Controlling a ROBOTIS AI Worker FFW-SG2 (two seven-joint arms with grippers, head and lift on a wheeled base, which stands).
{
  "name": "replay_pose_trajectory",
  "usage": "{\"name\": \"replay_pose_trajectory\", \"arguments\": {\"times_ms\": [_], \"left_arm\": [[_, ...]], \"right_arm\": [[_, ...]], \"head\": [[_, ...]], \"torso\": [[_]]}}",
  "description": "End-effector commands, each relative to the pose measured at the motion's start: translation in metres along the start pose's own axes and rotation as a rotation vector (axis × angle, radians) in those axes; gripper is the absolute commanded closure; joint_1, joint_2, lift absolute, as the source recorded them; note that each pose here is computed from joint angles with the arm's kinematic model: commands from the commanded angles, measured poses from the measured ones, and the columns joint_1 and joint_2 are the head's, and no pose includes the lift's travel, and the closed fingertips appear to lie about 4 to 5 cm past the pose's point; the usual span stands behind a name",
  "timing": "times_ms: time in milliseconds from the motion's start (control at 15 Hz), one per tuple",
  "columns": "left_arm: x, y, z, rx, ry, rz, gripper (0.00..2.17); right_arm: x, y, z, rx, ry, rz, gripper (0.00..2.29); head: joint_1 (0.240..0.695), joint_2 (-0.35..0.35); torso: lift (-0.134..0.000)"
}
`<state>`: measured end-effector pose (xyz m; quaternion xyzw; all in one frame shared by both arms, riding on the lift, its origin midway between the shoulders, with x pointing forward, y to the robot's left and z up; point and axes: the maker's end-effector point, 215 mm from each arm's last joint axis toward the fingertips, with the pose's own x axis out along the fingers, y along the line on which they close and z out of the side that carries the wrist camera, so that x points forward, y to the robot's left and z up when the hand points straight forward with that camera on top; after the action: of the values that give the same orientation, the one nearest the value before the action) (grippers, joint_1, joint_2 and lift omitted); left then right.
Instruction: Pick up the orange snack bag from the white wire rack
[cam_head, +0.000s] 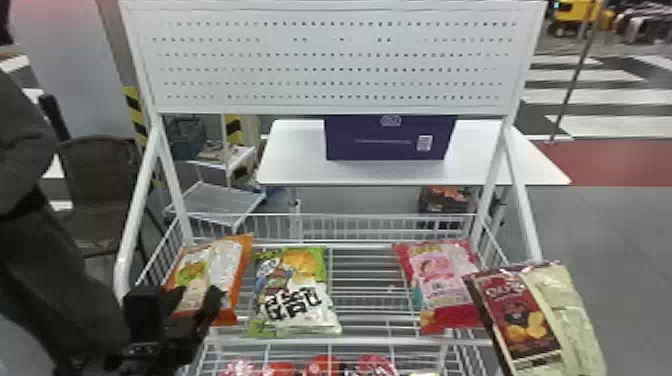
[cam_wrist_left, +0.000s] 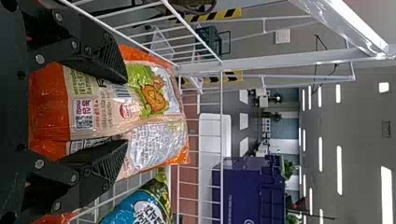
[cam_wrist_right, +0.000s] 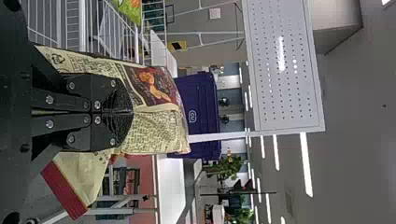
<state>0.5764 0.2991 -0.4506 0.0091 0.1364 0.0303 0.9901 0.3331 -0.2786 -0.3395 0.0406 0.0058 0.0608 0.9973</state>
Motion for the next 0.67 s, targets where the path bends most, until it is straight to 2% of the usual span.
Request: {"name": "replay_pose_trajectory", "arguments": {"times_ms": [0,133,333,600], "left_arm": [[-0.003,0.001,-0.007,0.003,0.016,0.001,2.15],[-0.009,0.000,-0.008,0.000,0.012,0.004,2.15],[-0.034,0.006,0.011,-0.015,-0.045,0.027,2.15],[-0.110,0.000,0.053,-0.058,-0.156,0.008,2.15]], "right_arm": [[0.000,-0.001,0.000,-0.002,0.000,0.000,2.26],[0.000,-0.001,0.000,0.000,0.000,0.001,2.26],[0.001,0.001,0.001,-0.001,-0.002,0.005,2.26],[0.002,0.002,0.002,0.000,-0.006,0.006,2.26]], "head": [[0.499,0.000],[0.499,0.000],[0.499,0.000],[0.499,0.000]], "torso": [[0.000],[0.000],[0.000],[0.000]]}}
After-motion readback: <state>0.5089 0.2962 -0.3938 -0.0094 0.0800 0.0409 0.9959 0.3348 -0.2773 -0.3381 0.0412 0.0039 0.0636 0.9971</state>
